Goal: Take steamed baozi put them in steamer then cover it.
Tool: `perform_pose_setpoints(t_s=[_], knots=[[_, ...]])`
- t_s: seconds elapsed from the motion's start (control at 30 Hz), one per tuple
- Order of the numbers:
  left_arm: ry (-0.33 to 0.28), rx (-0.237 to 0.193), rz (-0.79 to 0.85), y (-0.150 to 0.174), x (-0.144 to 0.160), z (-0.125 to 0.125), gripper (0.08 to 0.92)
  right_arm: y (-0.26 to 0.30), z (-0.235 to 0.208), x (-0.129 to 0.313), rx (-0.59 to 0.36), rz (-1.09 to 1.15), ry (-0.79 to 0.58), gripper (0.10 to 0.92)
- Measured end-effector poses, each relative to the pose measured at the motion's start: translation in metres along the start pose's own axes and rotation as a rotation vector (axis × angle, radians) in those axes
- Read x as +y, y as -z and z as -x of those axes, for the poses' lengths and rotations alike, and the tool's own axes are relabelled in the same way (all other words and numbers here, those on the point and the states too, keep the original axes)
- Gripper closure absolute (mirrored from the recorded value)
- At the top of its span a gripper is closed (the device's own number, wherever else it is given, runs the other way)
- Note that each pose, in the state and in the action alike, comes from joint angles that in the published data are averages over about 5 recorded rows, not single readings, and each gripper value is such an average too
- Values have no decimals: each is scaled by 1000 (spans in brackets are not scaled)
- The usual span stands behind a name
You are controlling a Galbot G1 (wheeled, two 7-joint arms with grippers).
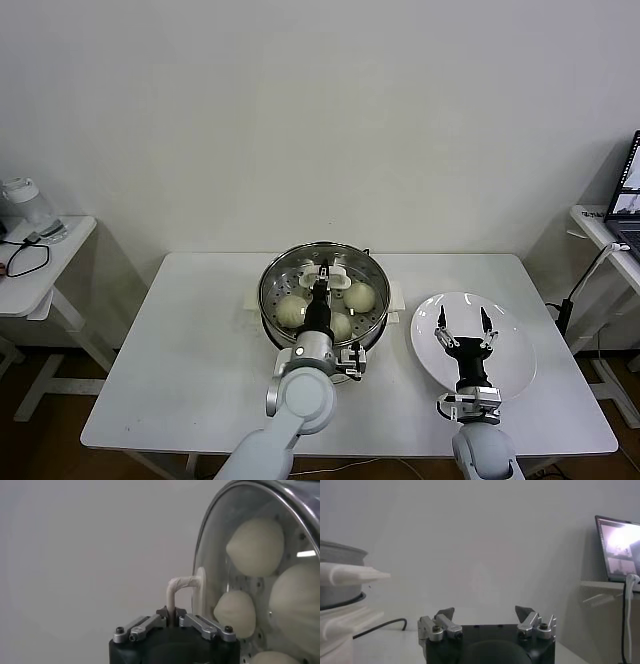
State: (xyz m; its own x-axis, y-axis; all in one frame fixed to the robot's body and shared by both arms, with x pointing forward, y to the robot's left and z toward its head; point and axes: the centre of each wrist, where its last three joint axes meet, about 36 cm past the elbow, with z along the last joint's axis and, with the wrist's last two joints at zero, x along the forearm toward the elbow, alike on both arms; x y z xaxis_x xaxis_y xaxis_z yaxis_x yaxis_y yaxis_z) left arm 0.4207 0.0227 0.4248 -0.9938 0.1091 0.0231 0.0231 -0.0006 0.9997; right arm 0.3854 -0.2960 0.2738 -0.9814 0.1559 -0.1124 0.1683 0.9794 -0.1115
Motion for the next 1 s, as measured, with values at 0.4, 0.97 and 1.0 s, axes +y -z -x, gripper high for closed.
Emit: perform_pose_setpoints(t_s=[0.4, 0.97, 1.0], knots=[[-10, -3, 3, -4, -2, -5, 702, 1, 0, -2, -1, -4, 0, 200], [6, -33, -88, -33, 30, -41, 218, 4, 1, -2, -3, -2, 2, 200], [8, -37, -101, -37, 33, -45, 204, 4, 0, -2, -1, -2, 2, 200]])
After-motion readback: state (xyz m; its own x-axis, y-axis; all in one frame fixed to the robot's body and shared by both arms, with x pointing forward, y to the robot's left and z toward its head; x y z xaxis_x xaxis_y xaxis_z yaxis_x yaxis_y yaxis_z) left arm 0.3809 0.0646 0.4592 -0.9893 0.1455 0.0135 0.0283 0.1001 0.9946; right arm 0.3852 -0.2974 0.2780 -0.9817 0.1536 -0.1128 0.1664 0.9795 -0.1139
